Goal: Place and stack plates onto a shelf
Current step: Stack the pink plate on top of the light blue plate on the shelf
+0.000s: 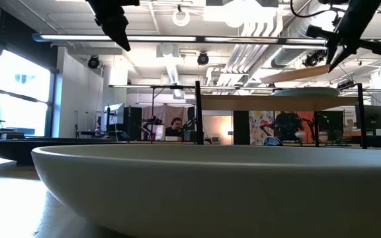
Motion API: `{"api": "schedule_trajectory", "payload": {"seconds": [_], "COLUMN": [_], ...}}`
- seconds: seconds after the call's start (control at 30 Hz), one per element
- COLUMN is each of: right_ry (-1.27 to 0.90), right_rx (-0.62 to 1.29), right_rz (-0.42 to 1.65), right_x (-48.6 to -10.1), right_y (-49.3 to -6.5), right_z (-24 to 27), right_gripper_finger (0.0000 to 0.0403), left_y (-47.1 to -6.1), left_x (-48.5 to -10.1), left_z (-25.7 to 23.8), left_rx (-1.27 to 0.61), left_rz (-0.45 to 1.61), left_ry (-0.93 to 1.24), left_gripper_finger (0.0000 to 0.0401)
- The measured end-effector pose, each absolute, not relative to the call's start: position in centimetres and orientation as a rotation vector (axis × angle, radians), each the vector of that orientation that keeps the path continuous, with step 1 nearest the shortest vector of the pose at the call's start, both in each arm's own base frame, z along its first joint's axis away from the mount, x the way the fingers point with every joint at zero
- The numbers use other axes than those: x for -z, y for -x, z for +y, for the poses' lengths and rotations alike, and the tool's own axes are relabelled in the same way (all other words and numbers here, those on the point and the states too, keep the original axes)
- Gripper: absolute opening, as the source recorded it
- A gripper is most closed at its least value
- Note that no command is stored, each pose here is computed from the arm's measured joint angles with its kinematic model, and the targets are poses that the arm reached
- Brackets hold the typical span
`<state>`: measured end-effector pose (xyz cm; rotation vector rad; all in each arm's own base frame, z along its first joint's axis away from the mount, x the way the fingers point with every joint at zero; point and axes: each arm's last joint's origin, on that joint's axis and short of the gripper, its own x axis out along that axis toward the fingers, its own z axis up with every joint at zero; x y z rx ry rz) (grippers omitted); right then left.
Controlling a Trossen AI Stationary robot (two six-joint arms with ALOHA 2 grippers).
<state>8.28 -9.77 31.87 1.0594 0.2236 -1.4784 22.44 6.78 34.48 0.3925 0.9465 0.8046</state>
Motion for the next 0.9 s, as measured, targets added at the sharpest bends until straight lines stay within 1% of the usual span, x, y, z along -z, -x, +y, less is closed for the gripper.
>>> {"api": "schedule_trajectory", "payload": {"seconds": [0.3, 0.57, 0.9], "right_ry": [-1.066, -1.110, -1.121], "right_rx": [1.576, 1.561, 1.559], "right_rz": [0.226, 0.245, 0.212], "right_x": [-31.7, -30.5, -30.4], "right_y": [-7.0, -7.1, -7.2], "right_z": [-10.4, -10.9, -11.0], "right_gripper_finger": [0.0000, 0.0000, 0.0000], "left_y": [-22.4, -22.4, -22.4], "left_x": [-34.5, -34.5, -34.5], "left_z": [6.8, 6.8, 6.8], "left_rx": [-0.804, -0.803, -0.804], "left_rz": [0.947, 0.948, 0.948], "left_ry": [-0.393, -0.394, -0.394], "left_gripper_finger": [0.0108, 0.0108, 0.0106]}}
